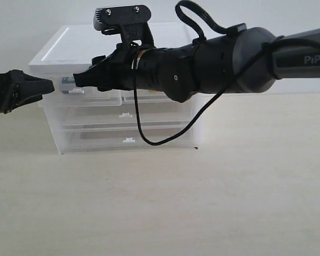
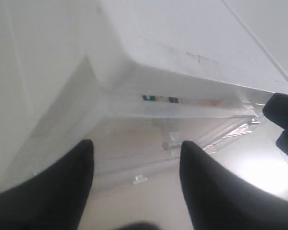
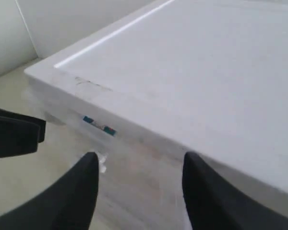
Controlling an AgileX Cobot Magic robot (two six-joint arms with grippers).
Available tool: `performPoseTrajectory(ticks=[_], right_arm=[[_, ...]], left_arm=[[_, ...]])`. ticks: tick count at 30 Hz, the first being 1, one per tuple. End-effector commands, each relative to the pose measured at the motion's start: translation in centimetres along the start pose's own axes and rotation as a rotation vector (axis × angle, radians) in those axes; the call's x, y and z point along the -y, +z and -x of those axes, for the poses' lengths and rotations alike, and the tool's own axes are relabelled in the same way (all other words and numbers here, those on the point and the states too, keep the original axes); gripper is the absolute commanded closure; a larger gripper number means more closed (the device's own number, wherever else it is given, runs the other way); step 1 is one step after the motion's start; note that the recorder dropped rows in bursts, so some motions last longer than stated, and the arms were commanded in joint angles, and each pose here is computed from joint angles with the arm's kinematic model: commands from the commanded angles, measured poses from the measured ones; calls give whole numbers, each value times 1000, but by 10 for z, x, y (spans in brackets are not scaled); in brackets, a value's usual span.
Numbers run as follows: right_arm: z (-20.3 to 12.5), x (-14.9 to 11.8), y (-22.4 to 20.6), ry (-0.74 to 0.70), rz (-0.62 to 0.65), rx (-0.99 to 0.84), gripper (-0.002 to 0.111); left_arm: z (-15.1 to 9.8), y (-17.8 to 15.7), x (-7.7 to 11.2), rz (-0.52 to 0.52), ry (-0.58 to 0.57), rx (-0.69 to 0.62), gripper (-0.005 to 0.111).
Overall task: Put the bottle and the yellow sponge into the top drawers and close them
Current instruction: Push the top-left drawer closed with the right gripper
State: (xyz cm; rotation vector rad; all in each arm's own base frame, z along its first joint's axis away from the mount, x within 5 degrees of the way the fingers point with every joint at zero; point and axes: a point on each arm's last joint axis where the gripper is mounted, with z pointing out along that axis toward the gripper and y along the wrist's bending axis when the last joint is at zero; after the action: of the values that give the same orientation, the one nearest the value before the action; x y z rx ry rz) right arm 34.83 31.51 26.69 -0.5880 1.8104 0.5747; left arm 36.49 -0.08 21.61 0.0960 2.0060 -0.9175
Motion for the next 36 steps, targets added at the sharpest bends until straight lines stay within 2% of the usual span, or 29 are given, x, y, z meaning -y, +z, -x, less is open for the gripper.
performPoseTrajectory(ticks=[1, 5, 11, 15, 21, 23, 24, 25, 26, 27, 28, 30, 33, 36], right_arm=[[-6, 4, 7, 0, -7, 17, 60], [-6, 4, 7, 0, -6, 23, 60], [-11, 5, 7, 12, -11, -39, 60], [-13, 5, 6, 17, -13, -66, 60], [1, 3, -11, 9, -16, -132, 60], [14, 1, -28, -3, -14, -160, 60], [23, -1, -39, -4, -12, -177, 60], [25, -2, -44, -4, -12, -190, 63], [30, -7, -55, -8, -2, -183, 77], [31, -10, -61, -11, 6, -169, 87], [28, -14, -74, -4, 18, -145, 108], [23, -18, -95, 37, 33, -95, 108], [5, -14, -129, 126, 37, -21, 108], [-8, -11, -165, 138, 48, 66, 108]], left_arm=[[13, 5, -2, 6, 2, 31, 56], [23, 5, 0, 0, 4, 52, 56], [25, 6, 0, -15, -43, 53, 61], [21, 5, 7, -95, -52, 10, 61], [14, 1, 11, -90, -76, -96, 67], [9, -4, 19, -143, -97, -114, 69], [7, -10, 28, -229, -107, -91, 73], [6, -16, 33, -272, -101, -77, 78], [3, -27, 40, -320, -84, -43, 95], [0, -34, 41, -314, -65, -30, 103], [-9, -47, 45, -295, -72, -11, 103], [-23, -64, 59, -286, -76, 44, 103], [-56, -80, 89, -307, -55, 30, 103], [-71, -94, 111, -331, -60, 27, 103]])
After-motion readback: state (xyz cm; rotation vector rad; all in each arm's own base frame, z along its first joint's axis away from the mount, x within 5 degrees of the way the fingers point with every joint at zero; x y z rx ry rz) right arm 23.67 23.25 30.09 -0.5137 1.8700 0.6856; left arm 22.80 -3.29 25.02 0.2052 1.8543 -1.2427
